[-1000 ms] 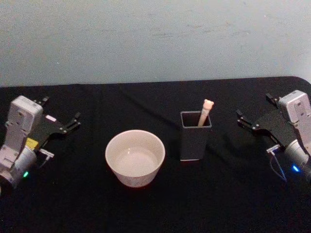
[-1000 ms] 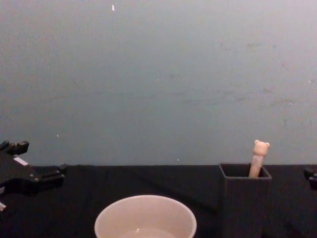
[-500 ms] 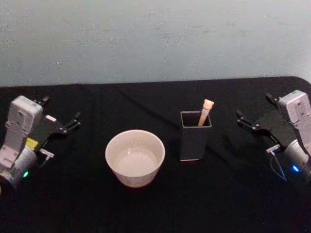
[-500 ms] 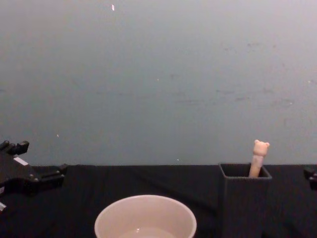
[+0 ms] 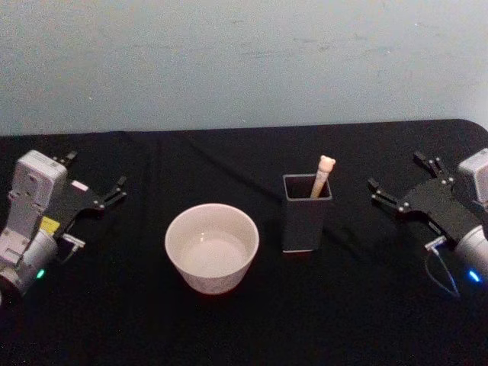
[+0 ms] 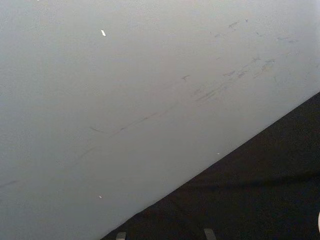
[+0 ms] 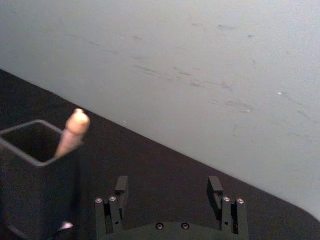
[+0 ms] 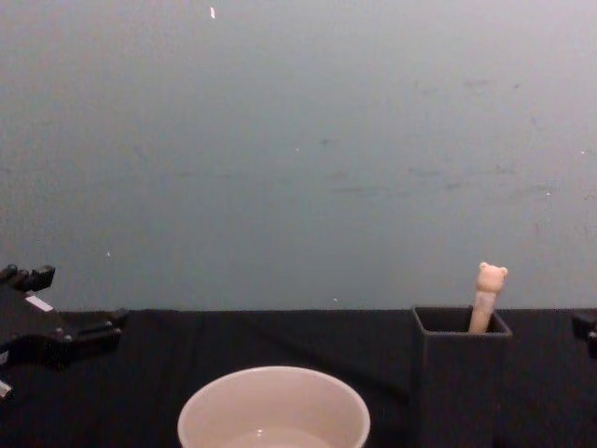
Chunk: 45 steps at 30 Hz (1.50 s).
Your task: Pick up the stirring spoon with one hand, stir inside the cup, then place it back in its original position.
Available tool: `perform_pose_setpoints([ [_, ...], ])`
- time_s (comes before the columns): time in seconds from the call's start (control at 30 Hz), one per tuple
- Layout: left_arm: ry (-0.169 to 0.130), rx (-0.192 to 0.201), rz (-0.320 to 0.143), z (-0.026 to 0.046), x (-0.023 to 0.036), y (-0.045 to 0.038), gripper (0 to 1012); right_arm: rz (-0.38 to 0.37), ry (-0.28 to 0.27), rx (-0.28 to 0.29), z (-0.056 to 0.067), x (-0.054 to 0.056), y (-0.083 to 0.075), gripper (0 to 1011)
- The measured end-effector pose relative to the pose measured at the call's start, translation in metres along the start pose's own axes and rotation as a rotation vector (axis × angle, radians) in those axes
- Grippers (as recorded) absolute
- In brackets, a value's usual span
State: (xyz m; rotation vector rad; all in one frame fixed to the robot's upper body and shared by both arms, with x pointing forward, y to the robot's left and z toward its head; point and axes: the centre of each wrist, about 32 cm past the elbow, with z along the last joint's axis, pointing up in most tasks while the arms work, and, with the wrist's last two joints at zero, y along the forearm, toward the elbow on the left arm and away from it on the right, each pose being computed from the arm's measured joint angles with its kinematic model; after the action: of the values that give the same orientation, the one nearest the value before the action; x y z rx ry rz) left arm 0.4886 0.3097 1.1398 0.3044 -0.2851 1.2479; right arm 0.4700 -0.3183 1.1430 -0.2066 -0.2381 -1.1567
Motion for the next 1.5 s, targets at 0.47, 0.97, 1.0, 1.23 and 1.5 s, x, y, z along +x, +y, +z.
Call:
perform_pose_setpoints([
  [0.47, 0.000, 0.000, 0.000, 0.0000, 0.0000, 0.0000, 1001, 0.168, 0.116, 0.080, 0.006, -0.017, -0.017, 1002],
  [0.97, 0.000, 0.000, 0.000, 0.0000, 0.0000, 0.0000, 1001, 0.255, 0.320, 0.134, 0.009, -0.012, 0.010, 1002],
  [1.0, 0.000, 0.000, 0.000, 0.0000, 0.0000, 0.0000, 1001, 0.255, 0.320, 0.134, 0.009, -0.012, 0.010, 1002],
  [1.23, 0.000, 0.000, 0.000, 0.0000, 0.0000, 0.0000, 1001, 0.288, 0.375, 0.117, 0.008, -0.010, 0.027, 1002],
  [1.5, 0.000, 0.000, 0.000, 0.0000, 0.0000, 0.0000, 1001, 0.310, 0.425, 0.098, 0.005, -0.009, 0.044, 1002],
])
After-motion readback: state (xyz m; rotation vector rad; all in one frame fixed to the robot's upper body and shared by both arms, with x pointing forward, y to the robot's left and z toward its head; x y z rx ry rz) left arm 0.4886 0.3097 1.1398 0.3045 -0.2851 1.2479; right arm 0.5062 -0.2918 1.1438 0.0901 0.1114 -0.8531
